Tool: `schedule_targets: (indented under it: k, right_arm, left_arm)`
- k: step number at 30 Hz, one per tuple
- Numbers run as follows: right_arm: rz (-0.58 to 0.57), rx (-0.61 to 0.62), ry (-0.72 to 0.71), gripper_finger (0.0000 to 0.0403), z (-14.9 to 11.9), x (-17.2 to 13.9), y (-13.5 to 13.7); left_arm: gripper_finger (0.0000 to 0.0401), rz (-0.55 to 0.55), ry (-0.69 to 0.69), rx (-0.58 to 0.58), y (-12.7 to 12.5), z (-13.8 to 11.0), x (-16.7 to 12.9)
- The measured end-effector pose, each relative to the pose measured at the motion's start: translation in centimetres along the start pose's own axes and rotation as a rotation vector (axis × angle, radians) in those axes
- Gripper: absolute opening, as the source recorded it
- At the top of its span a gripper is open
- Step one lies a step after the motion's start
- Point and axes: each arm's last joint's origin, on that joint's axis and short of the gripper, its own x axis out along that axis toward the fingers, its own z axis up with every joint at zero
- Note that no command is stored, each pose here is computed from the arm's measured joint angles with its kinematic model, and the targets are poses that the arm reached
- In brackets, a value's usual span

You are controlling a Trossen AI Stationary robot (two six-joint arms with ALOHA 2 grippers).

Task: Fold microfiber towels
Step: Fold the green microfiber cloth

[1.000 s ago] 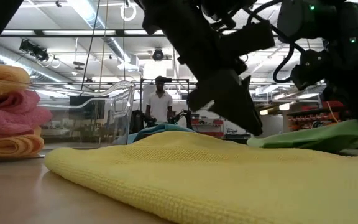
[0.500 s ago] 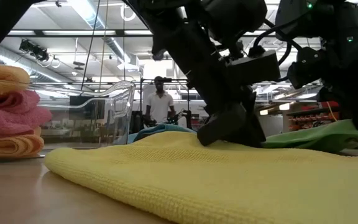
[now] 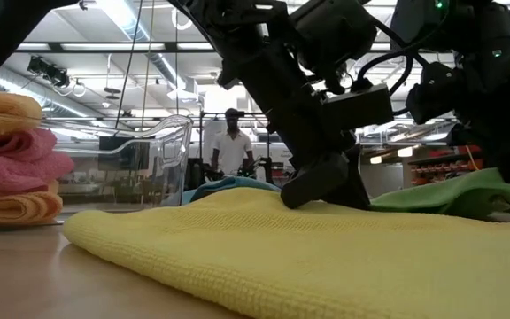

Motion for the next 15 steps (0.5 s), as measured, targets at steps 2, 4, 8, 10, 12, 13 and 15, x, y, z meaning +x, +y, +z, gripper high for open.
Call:
schedule_targets:
  k: [2,4,8,10,12,13,15]
  right_arm:
    - [0.006,-0.008,-0.001,0.0007,0.0,0.0,0.0]
    - [0.023,-0.016,0.01,0.0007,0.0,0.0,0.1]
    - [0.075,-0.026,0.035,0.0008,-0.1,0.0,0.4]
    - [0.097,-0.045,0.026,0.0008,-0.1,0.0,0.8]
    - [0.139,-0.059,0.019,0.0008,-0.1,0.1,1.3]
    - [0.163,-0.06,0.014,0.0008,-0.1,0.1,1.7]
    - [0.211,-0.07,-0.008,0.0008,0.0,0.1,2.4]
  left_arm:
    - [0.0022,-0.003,0.003,-0.005,-0.1,0.0,0.1]
    - [0.0014,-0.01,0.007,-0.008,0.0,0.1,-0.5]
    - [0.0022,-0.029,-0.006,0.02,0.0,1.2,-2.9]
    - [0.0017,-0.053,-0.017,0.035,0.0,1.9,-4.7]
    - [0.001,-0.078,-0.034,0.035,0.0,2.5,-6.2]
    - [0.0009,-0.095,-0.041,0.026,-0.1,2.7,-6.7]
    - [0.001,-0.131,-0.061,0.009,-0.2,3.1,-8.0]
